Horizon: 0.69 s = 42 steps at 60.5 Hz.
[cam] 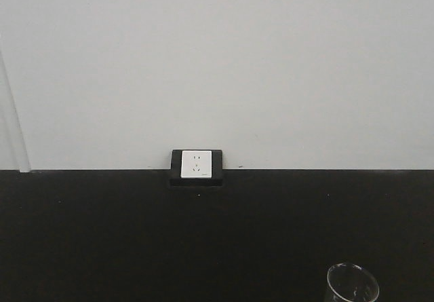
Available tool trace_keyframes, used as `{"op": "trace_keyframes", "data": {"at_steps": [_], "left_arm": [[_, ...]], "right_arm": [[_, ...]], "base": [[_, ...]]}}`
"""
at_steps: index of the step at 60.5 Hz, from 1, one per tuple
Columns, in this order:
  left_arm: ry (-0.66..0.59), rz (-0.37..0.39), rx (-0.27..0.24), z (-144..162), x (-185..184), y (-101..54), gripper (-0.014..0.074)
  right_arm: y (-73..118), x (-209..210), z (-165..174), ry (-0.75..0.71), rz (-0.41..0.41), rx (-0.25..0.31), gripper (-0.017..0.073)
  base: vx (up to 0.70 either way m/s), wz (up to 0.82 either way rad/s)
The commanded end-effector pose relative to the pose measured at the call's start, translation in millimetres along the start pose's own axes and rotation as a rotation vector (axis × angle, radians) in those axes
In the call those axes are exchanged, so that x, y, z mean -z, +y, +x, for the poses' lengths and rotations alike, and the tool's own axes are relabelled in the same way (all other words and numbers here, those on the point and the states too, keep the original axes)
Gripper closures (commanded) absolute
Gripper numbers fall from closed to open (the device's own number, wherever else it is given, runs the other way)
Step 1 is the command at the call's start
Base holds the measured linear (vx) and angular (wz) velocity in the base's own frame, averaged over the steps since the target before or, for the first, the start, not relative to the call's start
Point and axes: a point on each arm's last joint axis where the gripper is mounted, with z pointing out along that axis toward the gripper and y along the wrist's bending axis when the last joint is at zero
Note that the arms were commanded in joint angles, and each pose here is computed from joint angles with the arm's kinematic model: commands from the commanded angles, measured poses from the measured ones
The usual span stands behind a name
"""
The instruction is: Grab transparent chemical and place on left bench
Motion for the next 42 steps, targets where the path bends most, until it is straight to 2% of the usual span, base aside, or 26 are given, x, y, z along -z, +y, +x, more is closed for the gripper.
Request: {"op": "trace_keyframes", "data": {"at_steps": [1,19,42], "left_arm": [[-0.081,-0.002,0.009,-2.8,1.3,0.1,0.0597],[-0.081,-0.002,0.009,-2.8,1.3,0.1,0.0597],[-0.081,-0.002,0.009,-2.8,1.3,0.1,0.0597]], "right_arm": [[2.1,3.6,-16.0,-0.095,-0.026,0.017,0.0562],[2.1,3.6,-16.0,-0.095,-0.026,0.017,0.0562],[2.1,3.6,-16.0,-0.095,-0.026,0.017,0.0562]], "base": [[-0.02,-0.01],[-0.08,-0.09],[-0.21,-0.16]]}}
